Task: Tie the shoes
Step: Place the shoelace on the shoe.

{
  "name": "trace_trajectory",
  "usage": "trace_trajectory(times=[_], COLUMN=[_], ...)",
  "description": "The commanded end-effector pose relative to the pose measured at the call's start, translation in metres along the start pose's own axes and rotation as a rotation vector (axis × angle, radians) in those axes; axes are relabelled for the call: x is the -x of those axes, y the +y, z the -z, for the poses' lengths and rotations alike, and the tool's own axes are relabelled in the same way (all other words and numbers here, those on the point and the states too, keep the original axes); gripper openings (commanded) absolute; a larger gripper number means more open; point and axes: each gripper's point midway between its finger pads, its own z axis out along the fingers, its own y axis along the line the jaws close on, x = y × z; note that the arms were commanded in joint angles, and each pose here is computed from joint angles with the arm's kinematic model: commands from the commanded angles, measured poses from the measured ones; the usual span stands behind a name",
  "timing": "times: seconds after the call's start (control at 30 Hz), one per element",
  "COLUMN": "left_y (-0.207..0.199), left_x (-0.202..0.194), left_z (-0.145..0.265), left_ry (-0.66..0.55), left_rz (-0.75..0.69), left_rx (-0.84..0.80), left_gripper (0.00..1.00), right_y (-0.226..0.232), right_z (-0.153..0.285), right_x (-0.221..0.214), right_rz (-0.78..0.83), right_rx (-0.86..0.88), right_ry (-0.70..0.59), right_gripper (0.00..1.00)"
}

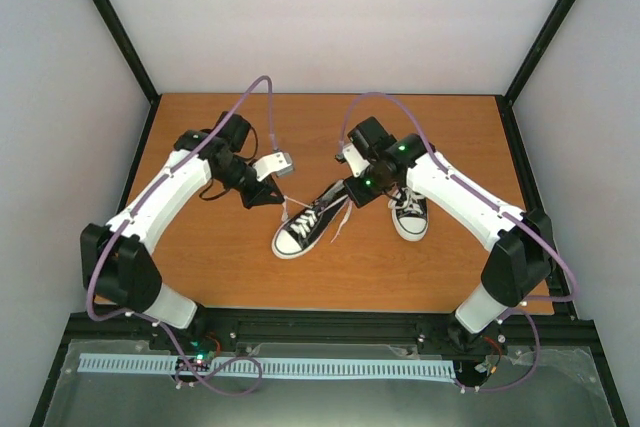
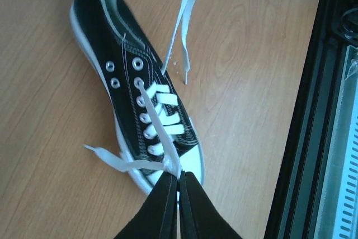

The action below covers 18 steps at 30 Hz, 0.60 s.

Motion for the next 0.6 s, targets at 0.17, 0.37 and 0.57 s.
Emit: trace_trajectory(times=[0.17, 0.37, 0.57], left_y=[0.015, 0.018, 0.01], left_x=[-0.004, -0.006, -0.003], left_z=[-0.003, -0.017, -0.017], left_ry=[0.017, 0.038, 0.015], left_rz=[-0.038, 0.037, 0.043], left_rx=[0.085, 0.024, -0.011], left_gripper=[0.04, 0.03, 0.04], right_y=[0.002, -0.005, -0.017], right_z=[0.005, 0.006, -0.009], right_x=[0.01, 0.004, -0.001], right_rz=[-0.031, -0.039, -0.037], right_rx=[0.037, 0.005, -0.051], right_ry=[-0.038, -0.037, 0.013], right_gripper=[0.03, 0.03, 0.03])
